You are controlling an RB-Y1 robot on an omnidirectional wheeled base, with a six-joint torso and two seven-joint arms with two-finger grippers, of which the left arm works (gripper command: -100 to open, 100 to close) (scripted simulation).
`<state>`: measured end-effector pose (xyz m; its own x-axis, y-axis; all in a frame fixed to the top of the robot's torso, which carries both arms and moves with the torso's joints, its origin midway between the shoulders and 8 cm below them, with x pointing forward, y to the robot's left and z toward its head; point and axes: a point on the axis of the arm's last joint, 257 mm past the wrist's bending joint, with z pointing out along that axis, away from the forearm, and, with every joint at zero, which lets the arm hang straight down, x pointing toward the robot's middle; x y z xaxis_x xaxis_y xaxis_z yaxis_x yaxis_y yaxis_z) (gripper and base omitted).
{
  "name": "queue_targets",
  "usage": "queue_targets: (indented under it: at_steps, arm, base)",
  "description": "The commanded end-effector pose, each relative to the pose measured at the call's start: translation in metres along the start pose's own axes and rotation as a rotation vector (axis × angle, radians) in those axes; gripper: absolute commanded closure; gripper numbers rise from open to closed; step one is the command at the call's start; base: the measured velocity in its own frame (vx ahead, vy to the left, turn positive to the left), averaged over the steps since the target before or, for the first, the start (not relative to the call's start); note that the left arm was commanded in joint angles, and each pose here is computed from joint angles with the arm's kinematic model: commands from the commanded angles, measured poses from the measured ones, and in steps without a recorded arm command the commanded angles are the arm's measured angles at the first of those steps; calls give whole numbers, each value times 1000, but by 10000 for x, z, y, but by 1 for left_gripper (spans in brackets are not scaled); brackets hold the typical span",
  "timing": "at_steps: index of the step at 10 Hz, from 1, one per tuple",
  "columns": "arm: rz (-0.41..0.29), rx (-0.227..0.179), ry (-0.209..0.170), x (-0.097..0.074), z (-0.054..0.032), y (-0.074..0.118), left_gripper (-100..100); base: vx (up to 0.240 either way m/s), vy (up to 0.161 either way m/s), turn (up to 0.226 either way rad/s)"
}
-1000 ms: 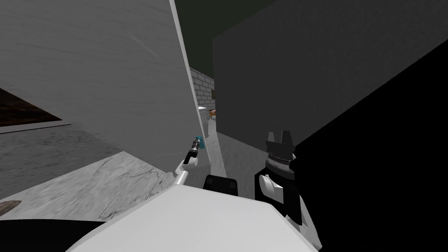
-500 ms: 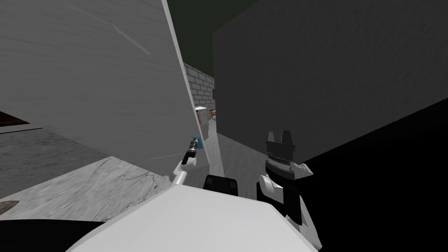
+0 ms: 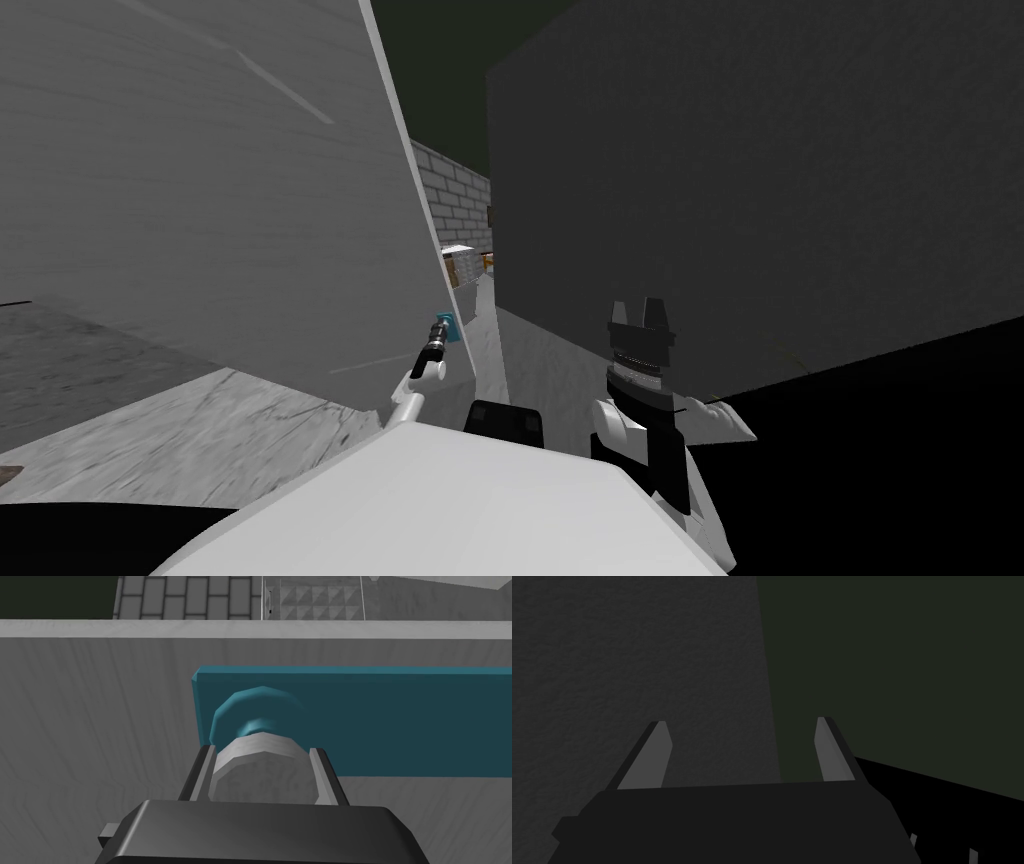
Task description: Push the door open
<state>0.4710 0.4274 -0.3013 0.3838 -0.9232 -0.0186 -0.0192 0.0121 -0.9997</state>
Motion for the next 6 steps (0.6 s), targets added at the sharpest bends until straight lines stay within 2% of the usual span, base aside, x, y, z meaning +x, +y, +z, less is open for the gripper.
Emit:
queue_targets:
  at_steps: [1, 6]
  arm:
    - [10, 20, -23, -146, 31, -92, 100]
    - [4, 21, -93, -470, -31, -96, 100]
  base:
    - [192, -4, 38]
    - [205, -29, 52]
